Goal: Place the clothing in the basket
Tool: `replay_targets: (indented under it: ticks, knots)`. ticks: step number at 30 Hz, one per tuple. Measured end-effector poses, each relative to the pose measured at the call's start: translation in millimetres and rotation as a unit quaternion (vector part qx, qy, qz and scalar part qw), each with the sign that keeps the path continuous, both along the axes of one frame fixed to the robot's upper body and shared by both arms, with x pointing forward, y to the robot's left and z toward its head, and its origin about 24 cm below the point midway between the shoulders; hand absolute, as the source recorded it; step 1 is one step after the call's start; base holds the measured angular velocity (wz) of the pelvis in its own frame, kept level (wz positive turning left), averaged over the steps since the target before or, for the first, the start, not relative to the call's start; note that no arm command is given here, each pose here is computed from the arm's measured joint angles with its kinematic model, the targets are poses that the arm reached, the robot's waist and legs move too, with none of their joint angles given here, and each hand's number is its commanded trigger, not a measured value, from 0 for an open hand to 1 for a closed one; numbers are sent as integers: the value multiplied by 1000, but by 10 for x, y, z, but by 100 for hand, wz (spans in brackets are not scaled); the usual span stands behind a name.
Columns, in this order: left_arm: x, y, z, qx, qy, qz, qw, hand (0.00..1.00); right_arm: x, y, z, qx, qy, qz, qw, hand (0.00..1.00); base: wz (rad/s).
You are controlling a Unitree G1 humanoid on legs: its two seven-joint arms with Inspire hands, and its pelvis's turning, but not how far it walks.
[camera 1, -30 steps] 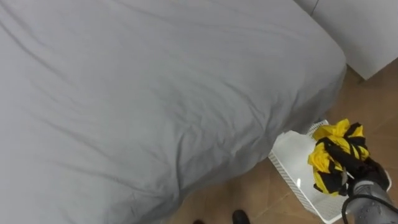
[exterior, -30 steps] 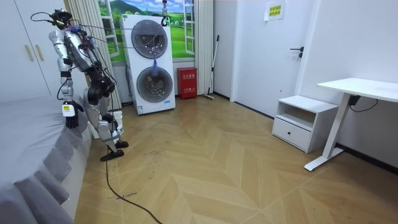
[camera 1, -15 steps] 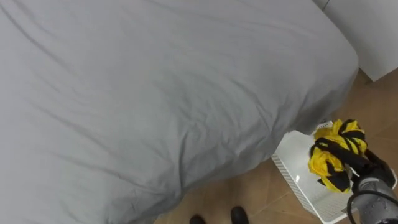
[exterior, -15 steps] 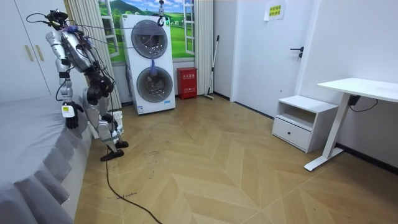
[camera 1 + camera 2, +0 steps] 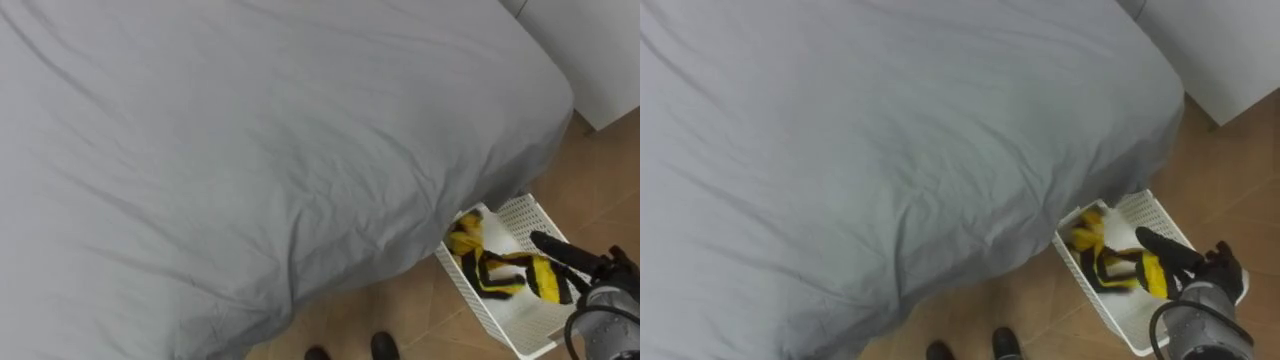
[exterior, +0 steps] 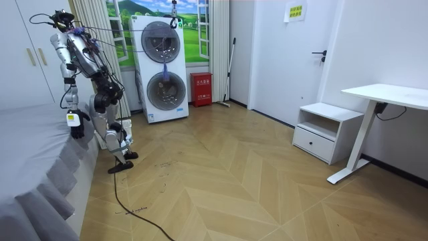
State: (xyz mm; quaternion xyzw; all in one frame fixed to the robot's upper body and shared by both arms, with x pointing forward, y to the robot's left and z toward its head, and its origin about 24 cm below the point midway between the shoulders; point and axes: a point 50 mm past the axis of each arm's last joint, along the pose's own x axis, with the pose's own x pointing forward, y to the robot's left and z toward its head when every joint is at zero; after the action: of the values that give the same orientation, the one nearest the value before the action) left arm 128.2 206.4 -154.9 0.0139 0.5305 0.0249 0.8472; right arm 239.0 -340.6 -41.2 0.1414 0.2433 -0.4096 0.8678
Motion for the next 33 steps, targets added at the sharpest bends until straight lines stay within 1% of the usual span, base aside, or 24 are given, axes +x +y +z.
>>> replay_targets:
  ticks: [8,12,17,20,22,23,25,26,28,29,31,33]
  knots:
    - [-33,2,-9,0,4,1,1000,0,-5,-35,25,-11,-3,0,1000,0,-1]
    - [-105,3,-27,-2,10,3,1000,0,-34,-66,30,-18,-5,0,1000,0,-2]
    - [-208,6,-52,-4,20,5,1000,0,-214,-88,-93,-12,15,5,1000,0,10]
    - [-306,2,-70,-8,27,-4,1000,0,-404,-81,-226,-2,37,6,999,0,14]
    - [-424,24,-86,-9,35,6,999,0,-601,35,-415,23,60,13,998,0,16]
    - [-445,29,-89,-9,37,9,999,0,-651,66,-461,31,65,15,997,0,34]
    - [-501,55,-95,-5,42,12,999,0,-903,203,-660,67,91,15,993,0,44]
    - [-516,61,-96,-3,43,14,999,0,-960,246,-709,76,99,15,992,0,43]
    - [-527,71,-95,3,42,11,999,0,-1221,408,-878,105,129,22,986,0,50]
    - [-538,70,-96,3,43,12,999,0,-1287,448,-916,112,138,26,984,0,46]
    - [-571,63,-103,4,46,12,999,0,-1481,606,-1042,140,170,53,974,0,33]
    - [-579,52,-107,5,46,12,999,0,-1560,728,-1108,158,185,74,967,0,21]
